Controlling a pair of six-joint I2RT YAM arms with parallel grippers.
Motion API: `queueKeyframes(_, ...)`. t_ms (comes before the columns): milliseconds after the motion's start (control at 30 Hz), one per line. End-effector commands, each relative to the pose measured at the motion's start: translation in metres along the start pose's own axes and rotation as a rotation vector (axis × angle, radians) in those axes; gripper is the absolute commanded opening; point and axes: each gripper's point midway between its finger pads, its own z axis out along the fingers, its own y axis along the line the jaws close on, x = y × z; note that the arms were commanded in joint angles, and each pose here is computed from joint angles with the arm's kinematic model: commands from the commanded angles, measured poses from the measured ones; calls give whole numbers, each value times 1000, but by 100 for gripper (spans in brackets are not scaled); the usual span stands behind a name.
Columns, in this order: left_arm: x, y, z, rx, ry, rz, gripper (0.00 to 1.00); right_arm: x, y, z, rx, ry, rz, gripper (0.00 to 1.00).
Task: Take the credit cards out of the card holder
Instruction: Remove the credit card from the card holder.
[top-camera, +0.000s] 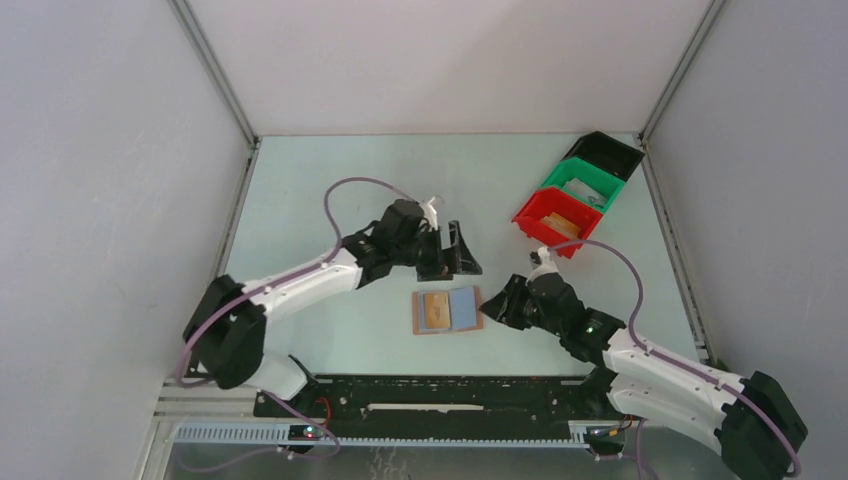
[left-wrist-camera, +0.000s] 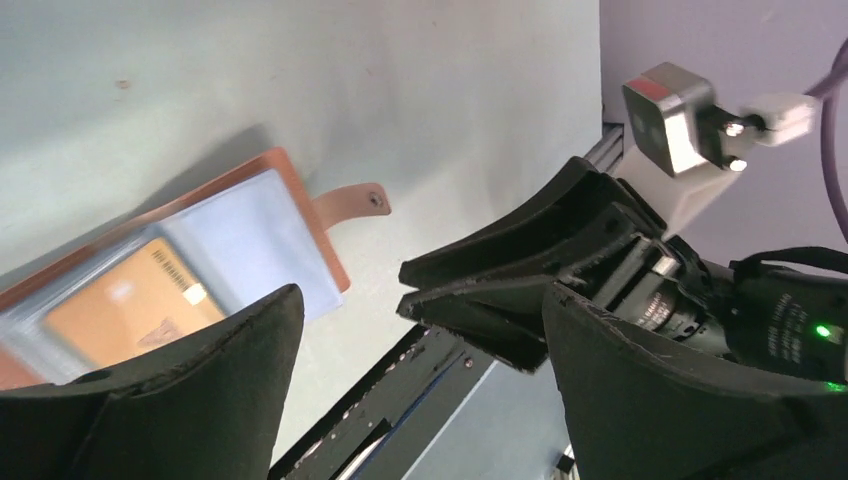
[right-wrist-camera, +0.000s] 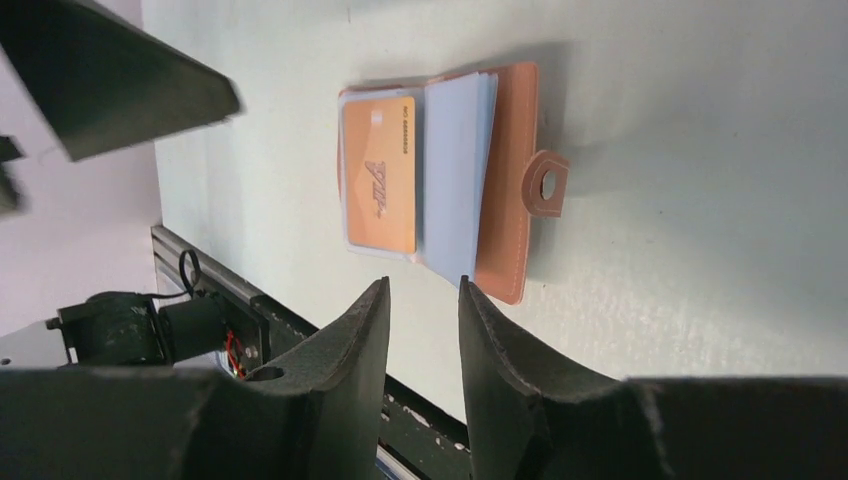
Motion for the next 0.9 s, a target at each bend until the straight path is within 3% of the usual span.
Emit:
queueKeyframes(0,7,39,-25,-139,-45,-9,93,2,21,5,-60,53,11,40)
queueKeyframes(367,24,92,-29,-235,-42,-114,80,13,67,41,-214,222,-1,38)
queueKeyframes(567,30,112,-26,-295,-45,-127,71,13,38,64,-82,234,102,35)
queueKeyframes(867,41,132,-12,-331,-2,-156,60,19,19,83,-34,252,138,35)
